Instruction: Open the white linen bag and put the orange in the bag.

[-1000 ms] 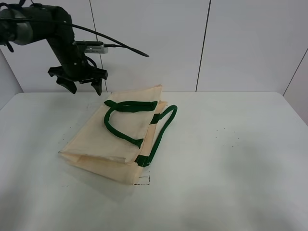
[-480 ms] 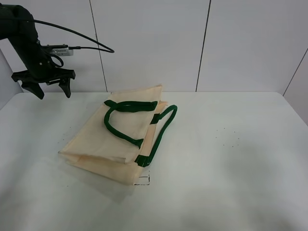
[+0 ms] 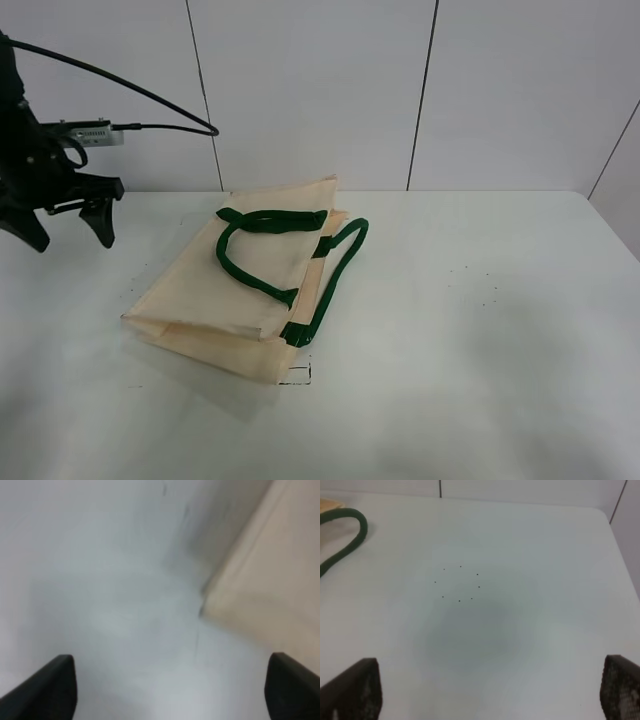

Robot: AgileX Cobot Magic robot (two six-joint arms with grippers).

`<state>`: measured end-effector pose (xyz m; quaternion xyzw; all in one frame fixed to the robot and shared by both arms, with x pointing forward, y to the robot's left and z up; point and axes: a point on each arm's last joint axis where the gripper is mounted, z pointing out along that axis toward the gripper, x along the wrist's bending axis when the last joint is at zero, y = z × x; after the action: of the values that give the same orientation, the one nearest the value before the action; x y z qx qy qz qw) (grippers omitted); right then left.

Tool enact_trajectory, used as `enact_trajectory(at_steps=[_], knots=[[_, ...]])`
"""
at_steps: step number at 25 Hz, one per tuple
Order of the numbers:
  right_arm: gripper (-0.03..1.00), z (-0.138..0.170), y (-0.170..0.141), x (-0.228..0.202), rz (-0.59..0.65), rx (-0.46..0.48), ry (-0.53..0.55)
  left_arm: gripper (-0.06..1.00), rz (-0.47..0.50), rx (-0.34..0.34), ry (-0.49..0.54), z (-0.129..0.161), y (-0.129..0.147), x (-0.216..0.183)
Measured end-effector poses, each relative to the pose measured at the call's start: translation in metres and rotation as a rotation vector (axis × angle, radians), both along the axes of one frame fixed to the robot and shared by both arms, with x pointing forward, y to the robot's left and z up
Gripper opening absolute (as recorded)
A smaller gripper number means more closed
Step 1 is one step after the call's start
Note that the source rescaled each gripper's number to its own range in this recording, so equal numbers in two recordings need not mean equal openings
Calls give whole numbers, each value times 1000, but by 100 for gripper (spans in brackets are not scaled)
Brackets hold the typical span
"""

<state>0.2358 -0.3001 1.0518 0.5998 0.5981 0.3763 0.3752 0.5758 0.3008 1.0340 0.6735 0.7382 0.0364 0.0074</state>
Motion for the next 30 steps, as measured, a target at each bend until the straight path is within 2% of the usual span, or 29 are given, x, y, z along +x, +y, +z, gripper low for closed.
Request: enact_trajectory(at_steps=[6, 9, 12, 21, 27, 30], knots=[[100, 0, 0, 0, 0, 0, 0, 97, -4, 3, 50, -1, 1, -85], [100, 0, 0, 0, 0, 0, 0, 97, -30, 4, 33, 0, 2, -131], [100, 0, 0, 0, 0, 0, 0, 97, -50, 5, -37, -2, 2, -173], [100, 0, 0, 0, 0, 0, 0, 97, -87, 17, -414, -2, 4, -269], [100, 0, 0, 0, 0, 0, 0, 97, -86, 22, -700, 8, 4, -312], [100, 0, 0, 0, 0, 0, 0, 97, -85, 25, -807, 10, 4, -329]])
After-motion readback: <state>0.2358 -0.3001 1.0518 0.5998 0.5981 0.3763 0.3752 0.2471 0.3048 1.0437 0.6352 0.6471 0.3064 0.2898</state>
